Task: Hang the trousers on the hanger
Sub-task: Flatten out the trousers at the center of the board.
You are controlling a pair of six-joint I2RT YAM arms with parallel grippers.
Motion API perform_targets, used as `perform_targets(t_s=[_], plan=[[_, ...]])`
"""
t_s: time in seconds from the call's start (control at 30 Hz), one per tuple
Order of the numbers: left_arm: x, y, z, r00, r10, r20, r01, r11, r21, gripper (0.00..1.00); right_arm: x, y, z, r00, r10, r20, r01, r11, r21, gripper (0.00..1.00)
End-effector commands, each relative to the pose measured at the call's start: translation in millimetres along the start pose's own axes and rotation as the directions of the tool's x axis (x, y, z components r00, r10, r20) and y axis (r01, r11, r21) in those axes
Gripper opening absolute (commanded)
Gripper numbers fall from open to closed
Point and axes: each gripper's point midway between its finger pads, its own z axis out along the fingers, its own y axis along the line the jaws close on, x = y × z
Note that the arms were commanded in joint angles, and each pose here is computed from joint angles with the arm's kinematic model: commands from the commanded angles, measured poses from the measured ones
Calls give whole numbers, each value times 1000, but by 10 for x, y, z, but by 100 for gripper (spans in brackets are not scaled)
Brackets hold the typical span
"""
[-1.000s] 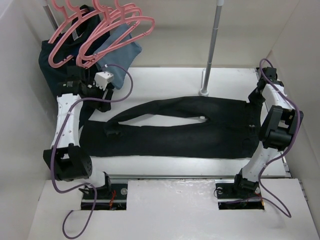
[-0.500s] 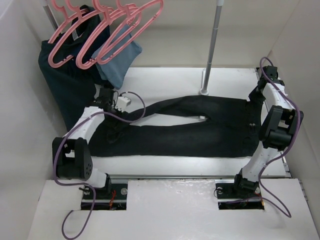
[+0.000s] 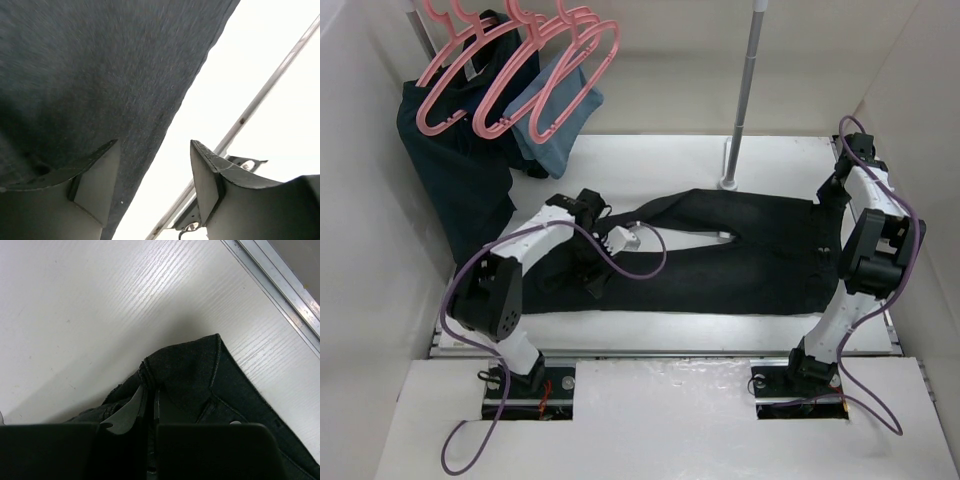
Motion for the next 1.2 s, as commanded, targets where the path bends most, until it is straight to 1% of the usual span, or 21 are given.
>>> perform_targets(t_s=[0.0,0.07,0.1,0.17,0.23,0.27,0.3,0.33,0.4,0.43,0.47,0.57,0.67,0.73,0.77,0.83,0.87,0.93,0.97,1.07,1.17], plan=[[-297,-157,-325,995,29,98,-33,998,45,55,-286,88,-54,997,11,77,-9,999,-35,0],[-445,-29,-551,981,5,192,0,1000,-24,55,-319,102,-72,996,13,85,-10,999,-39,0],[-614,85,-740,961,13,275,11,996,-86,55,-320,102,-72,996,13,85,-10,999,-39,0],[-685,241,-1147,905,-44,423,115,983,-144,53,-297,98,-36,997,11,77,-9,999,-35,0],[-633,503,-1399,859,-110,500,243,947,-209,42,-331,112,-53,996,13,85,-10,999,-39,0],[-538,610,-1450,840,-172,515,317,925,-208,37,-331,112,-53,996,13,85,-10,999,-39,0],[-334,807,-1503,816,-225,532,396,889,-231,31,-364,122,-70,996,6,93,-2,999,-43,0],[-107,902,-1420,814,-275,512,451,855,-257,23,-365,122,-70,996,6,93,-2,999,-43,0],[151,1123,-1419,782,-323,532,534,789,-306,19,-339,118,-28,996,4,84,-1,999,-38,0],[224,1152,-1393,779,-333,531,548,773,-320,19,-372,131,-45,996,6,92,-2,999,-42,0],[333,1192,-1287,786,-355,507,562,753,-343,19,-365,145,-47,996,6,88,-1,999,-50,0],[517,1265,-1005,773,-445,451,611,715,-341,14,-342,142,-10,997,4,80,0,999,-46,0],[688,1354,-771,771,-497,398,630,684,-366,14,-349,151,16,997,3,78,0,999,-45,0],[786,1431,-565,770,-534,348,636,677,-369,16,-314,161,57,998,1,65,2,999,-49,0],[820,1416,-481,761,-558,330,648,674,-355,20,-353,177,37,997,3,74,1,999,-53,0],[783,1503,-424,756,-561,338,655,661,-366,24,-345,194,34,998,3,70,2,998,-63,0],[761,1520,-368,764,-557,325,645,668,-372,26,-345,194,34,998,3,70,2,998,-63,0],[724,1587,-365,768,-547,334,641,653,-405,29,-345,190,34,998,-6,70,11,998,-62,0],[740,1614,-329,761,-559,330,649,643,-407,29,-345,190,34,998,-6,70,11,998,-62,0],[749,1624,-196,773,-566,287,633,652,-417,29,-345,190,34,998,-6,70,11,998,-62,0],[784,1586,-154,771,-580,263,634,657,-409,29,-369,190,-3,997,-13,79,19,998,-66,0]])
